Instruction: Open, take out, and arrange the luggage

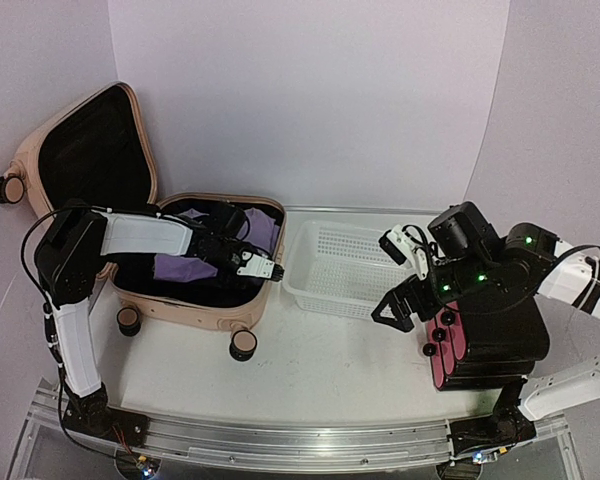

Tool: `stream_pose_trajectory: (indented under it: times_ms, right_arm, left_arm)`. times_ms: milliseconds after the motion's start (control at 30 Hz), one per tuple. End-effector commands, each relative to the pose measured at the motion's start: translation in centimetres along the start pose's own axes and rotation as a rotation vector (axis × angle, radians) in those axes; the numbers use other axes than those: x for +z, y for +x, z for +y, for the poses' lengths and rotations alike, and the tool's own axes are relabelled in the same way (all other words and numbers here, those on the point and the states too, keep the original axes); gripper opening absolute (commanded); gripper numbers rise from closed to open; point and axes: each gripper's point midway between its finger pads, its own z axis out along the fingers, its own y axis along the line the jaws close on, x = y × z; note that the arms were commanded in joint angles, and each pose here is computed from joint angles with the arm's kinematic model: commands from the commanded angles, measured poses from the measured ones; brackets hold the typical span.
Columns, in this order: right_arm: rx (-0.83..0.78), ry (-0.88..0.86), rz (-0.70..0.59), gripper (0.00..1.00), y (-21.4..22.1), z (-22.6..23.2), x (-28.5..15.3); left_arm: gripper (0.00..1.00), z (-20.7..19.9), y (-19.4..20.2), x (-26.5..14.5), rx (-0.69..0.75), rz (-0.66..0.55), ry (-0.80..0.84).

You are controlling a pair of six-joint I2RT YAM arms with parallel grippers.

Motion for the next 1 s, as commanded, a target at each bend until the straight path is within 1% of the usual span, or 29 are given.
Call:
stream_pose_trajectory:
  times_ms: [0,33,100,133,167,233,333,400,500,600,667,700,833,967]
  right_arm:
    - [0.018,-0.009,-0.041,0.98,-0.4,0.2,-0.5]
    - [0.024,-0.009,-0.045,0.98,-0.6,0.2,-0.6]
    - [0.037,-0.001,-0.048,0.98,-0.7,0.1,-0.7]
    - [0.051,0.017,-0.049,0.98,-0.7,-0.2,-0.7]
    - [0.063,0.040,-0.052,0.98,-0.7,-0.6,-0.5]
    - [0.108,0.108,-0.070,0.98,-1.4,-1.8,-0.3]
    - [0.242,0.226,-0.122,0.98,-3.2,-3.7,-0.4]
    - [0.290,0.252,-0.156,0.98,-4.4,-4.2,-0.2]
    - [0.339,0.246,-0.222,0.98,-7.3,-4.0,0.5]
    - [0.381,0.213,-0.264,0.98,-11.0,-3.1,0.6]
    - [0.429,0.191,-0.274,0.98,-12.7,-2.7,1.5]
    - [0.465,0.175,-0.302,0.98,-14.1,-2.4,1.3]
    - [0.622,0.134,-0.361,0.98,-18.1,-1.9,2.9]
    - [0.797,0.091,-0.394,0.98,-21.0,-2.0,5.1]
  left_arm:
    - [0.46,2.4,0.0,0.0,0.011,0.024,-0.081]
    - [0.40,2.6,0.1,0.0,0.009,0.033,-0.092]
    - [0.21,3.4,0.3,-0.1,-0.005,0.046,-0.124]
    - [0.14,3.8,0.2,-0.3,-0.026,0.040,-0.142]
    - [0.09,4.4,-0.1,-0.9,-0.048,0.030,-0.169]
    - [0.07,5.0,-0.5,-1.9,-0.105,0.004,-0.198]
    - [0.04,5.6,-1.4,-3.1,-0.185,-0.047,-0.219]
    - [0.01,6.0,-1.8,-3.8,-0.231,-0.070,-0.232]
    - [0.00,6.2,-2.1,-5.0,-0.292,-0.104,-0.253]
    - [0.00,6.6,-2.2,-6.1,-0.342,-0.129,-0.287]
    - [0.00,6.9,-2.0,-6.7,-0.391,-0.143,-0.307]
    - [0.00,7.1,-1.9,-7.0,-0.424,-0.154,-0.321]
    - [0.00,7.7,-1.8,-8.0,-0.523,-0.186,-0.367]
    - [0.00,8.0,-2.3,-9.4,-0.616,-0.249,-0.379]
